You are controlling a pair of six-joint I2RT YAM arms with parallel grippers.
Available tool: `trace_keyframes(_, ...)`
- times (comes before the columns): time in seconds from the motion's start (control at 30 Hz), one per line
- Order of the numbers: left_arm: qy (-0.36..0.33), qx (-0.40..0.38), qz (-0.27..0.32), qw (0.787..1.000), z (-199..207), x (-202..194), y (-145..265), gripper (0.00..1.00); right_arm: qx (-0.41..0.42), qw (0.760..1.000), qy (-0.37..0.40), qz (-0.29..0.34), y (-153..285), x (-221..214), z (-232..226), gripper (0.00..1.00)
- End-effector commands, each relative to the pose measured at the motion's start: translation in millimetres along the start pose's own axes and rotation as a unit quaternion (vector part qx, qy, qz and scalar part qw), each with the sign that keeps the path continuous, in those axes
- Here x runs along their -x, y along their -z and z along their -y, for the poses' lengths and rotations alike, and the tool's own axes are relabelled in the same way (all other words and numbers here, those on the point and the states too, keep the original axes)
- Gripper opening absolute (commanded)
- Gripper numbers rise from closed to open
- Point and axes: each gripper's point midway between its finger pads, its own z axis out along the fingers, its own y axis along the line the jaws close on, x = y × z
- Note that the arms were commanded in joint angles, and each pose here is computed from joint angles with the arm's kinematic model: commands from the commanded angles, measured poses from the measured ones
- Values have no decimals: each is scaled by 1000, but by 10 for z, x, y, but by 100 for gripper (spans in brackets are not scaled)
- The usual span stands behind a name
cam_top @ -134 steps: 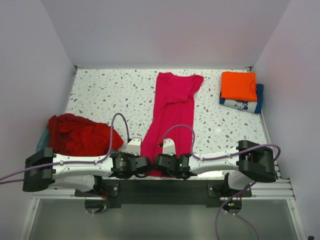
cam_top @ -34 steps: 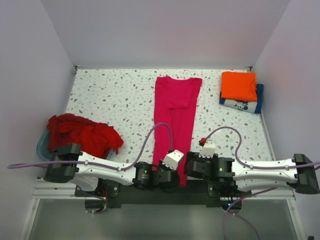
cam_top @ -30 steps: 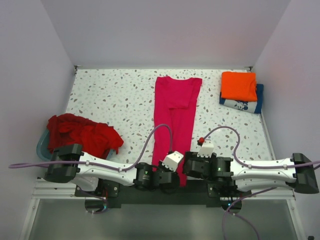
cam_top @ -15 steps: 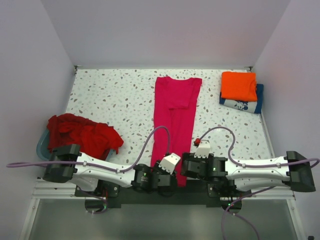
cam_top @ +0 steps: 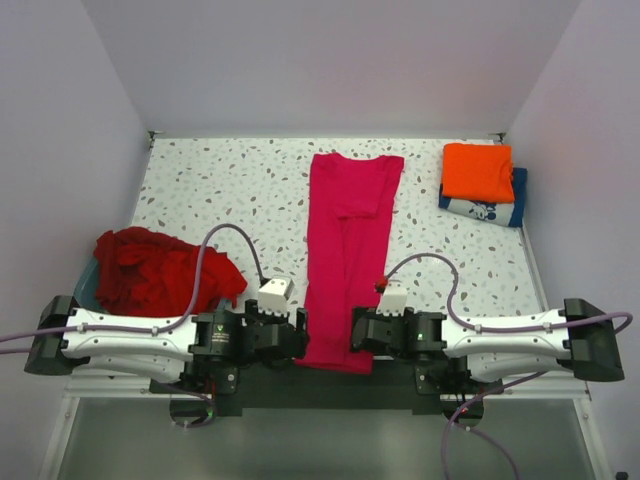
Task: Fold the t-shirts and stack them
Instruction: Fold the tshirt
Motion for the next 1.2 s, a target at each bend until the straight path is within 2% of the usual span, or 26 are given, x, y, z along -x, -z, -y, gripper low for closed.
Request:
trace_keyframes(0.0, 21, 20, -18, 999, -227, -182, -149, 90, 20, 1000, -6, -18, -48, -98, -121, 97)
trace_keyframes(0.33, 33, -2, -28, 999, -95, -329, -349, 89, 12, 998, 0, -56, -113, -422, -143, 95)
trace_keyframes(0.73, 38, 6, -58, 998, -121, -577, -519, 88, 26, 998, -16, -64, -25, -511, -87, 91)
trace_keyframes(0.93, 40, 19, -72, 996, -178, -668, -553, 72, 38, 996, -21, -75, -25, -609, -136, 73)
trace_keyframes(1.17, 46, 11, -79, 996, -159, -716, -563, 53, 46, 996, -13, -77, -31, -665, -181, 59)
